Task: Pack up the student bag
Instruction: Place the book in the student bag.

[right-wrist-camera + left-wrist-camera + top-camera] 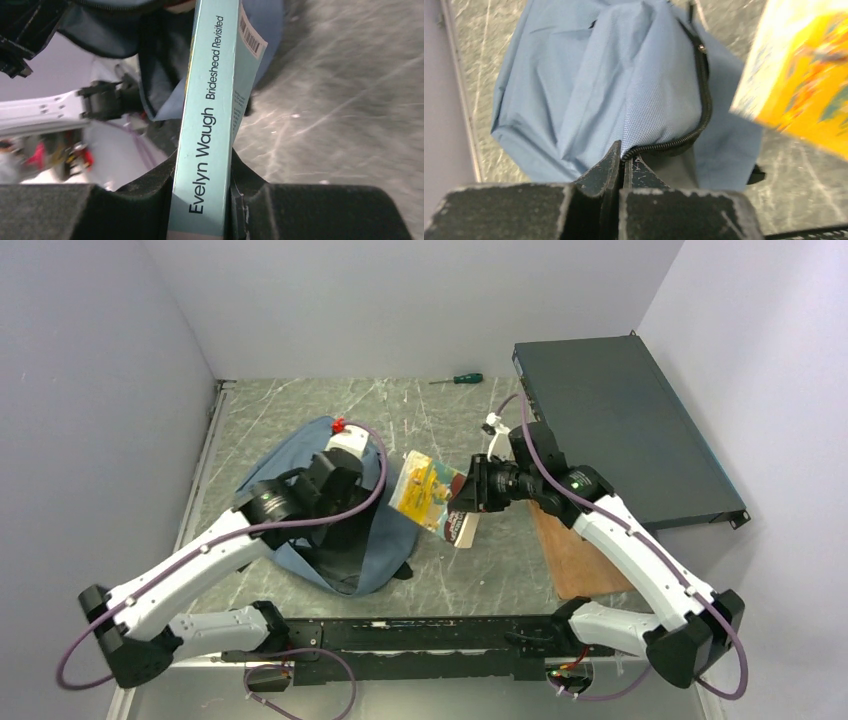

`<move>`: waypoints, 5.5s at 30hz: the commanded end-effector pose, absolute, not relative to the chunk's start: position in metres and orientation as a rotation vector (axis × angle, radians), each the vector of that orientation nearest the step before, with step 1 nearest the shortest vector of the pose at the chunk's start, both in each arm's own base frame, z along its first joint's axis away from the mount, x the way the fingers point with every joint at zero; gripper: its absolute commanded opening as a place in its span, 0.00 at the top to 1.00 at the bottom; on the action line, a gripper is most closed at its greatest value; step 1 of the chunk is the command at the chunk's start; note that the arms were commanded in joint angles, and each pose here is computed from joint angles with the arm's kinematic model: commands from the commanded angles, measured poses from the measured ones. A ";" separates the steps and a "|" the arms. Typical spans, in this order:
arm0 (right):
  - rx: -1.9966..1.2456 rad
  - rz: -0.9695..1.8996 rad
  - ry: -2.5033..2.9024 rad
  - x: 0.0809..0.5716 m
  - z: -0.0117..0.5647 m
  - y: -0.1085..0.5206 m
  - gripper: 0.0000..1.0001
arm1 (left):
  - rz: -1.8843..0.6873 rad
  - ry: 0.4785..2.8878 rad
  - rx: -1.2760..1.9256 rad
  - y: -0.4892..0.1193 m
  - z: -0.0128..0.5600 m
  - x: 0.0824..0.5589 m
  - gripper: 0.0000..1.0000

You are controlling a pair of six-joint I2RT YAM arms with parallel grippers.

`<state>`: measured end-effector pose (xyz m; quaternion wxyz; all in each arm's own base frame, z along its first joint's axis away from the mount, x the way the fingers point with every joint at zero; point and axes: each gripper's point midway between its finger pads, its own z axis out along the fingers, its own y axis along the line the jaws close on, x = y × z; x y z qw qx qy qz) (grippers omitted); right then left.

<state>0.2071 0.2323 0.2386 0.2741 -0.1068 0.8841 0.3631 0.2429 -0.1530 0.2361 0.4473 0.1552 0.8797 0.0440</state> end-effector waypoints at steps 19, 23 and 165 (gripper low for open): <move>-0.498 1.767 2.449 0.138 0.263 0.329 1.00 | -0.248 1.921 0.460 -0.180 0.331 0.247 1.00; -0.304 1.771 2.287 0.183 0.273 0.356 1.00 | -0.300 1.923 0.481 -0.185 0.333 0.240 1.00; -0.250 0.930 2.071 0.230 0.097 0.323 1.00 | -0.037 2.499 -0.126 -0.129 0.098 0.291 1.00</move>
